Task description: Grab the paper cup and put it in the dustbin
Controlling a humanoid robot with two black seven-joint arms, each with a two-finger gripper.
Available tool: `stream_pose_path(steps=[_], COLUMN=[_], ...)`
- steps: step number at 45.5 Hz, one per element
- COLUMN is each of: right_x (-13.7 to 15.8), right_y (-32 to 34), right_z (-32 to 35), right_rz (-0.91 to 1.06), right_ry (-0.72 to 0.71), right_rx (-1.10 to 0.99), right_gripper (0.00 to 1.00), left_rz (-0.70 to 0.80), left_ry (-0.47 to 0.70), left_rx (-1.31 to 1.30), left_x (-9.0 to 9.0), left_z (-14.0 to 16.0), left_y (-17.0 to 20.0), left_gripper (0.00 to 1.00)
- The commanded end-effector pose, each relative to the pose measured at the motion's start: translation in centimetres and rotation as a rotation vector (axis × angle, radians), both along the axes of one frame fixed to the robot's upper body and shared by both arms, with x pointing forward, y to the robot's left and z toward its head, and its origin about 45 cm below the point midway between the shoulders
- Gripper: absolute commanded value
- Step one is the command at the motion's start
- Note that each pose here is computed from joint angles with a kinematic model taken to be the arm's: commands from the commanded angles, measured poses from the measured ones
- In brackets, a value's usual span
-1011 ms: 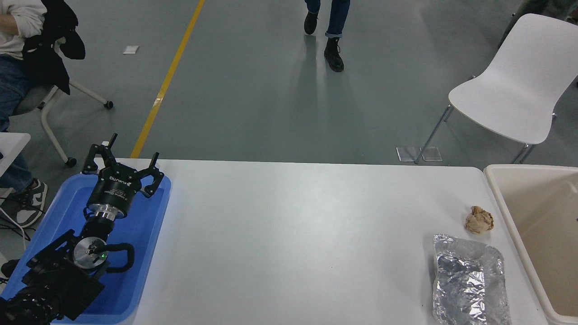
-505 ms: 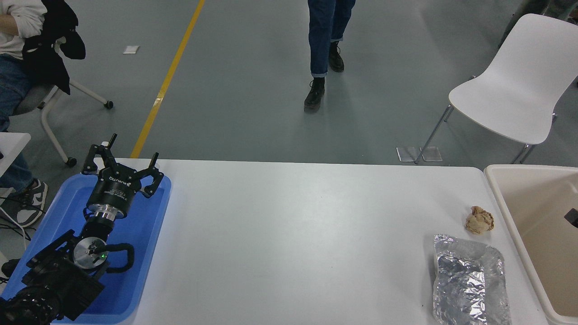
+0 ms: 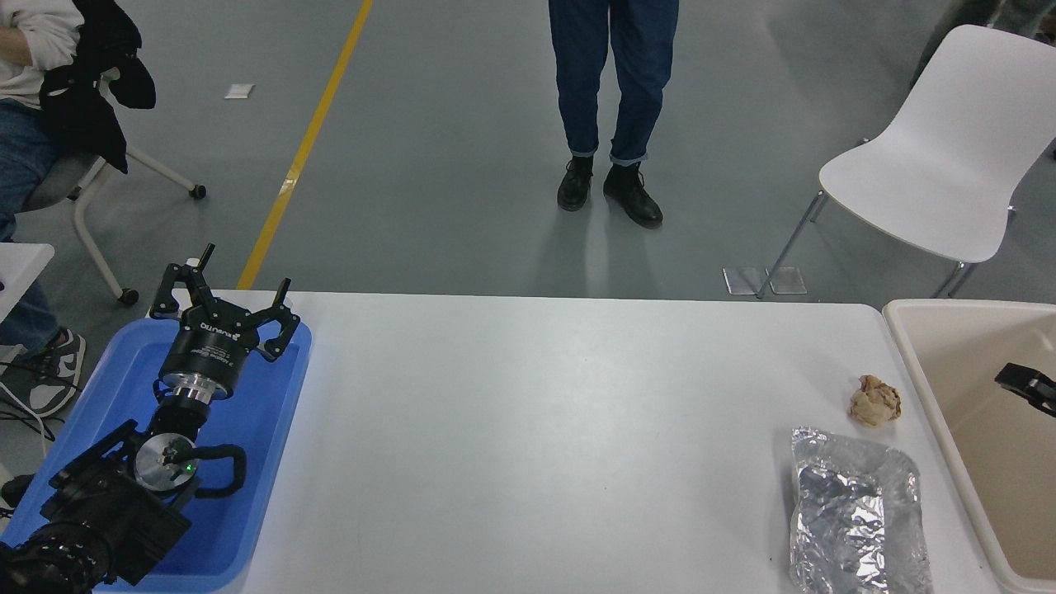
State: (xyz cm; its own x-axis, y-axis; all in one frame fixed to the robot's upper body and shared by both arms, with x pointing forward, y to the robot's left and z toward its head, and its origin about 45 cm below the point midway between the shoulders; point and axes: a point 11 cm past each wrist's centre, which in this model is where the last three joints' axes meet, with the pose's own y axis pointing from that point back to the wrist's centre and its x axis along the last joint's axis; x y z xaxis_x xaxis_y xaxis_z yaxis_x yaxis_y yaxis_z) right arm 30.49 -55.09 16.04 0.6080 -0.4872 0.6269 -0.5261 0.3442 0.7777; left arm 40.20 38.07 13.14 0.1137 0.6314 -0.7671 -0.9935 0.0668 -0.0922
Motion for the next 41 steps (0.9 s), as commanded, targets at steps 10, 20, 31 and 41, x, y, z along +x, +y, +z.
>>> stream_pose_path(steps=[10,20,31,41], right_x=[0.5,1.3,3.9,5.1], right_y=[8.6,13.5,17.1,20.7], right_z=[10.6,17.2,20.4,22.2], right_rz=[0.270,0.368,0.464,0.550], right_ry=[0.372,0.603,0.568,0.545], right_rx=[0.079,0.174,0.062,0.014], right_gripper=[1.00,1.00,1.00,1.00], left_rz=[-0.003,-0.003,-0.003,0.000], left_ry=[0.001,0.001,0.001,0.001], left_rx=[0.001,0.001,0.001,0.002], left_x=[0.1,0.1,0.1,0.0], left_z=[0.0,0.0,0.0,0.0], left_y=[-0.1,-0.1,-0.1,0.1], left_gripper=[1.00,1.00,1.00,1.00])
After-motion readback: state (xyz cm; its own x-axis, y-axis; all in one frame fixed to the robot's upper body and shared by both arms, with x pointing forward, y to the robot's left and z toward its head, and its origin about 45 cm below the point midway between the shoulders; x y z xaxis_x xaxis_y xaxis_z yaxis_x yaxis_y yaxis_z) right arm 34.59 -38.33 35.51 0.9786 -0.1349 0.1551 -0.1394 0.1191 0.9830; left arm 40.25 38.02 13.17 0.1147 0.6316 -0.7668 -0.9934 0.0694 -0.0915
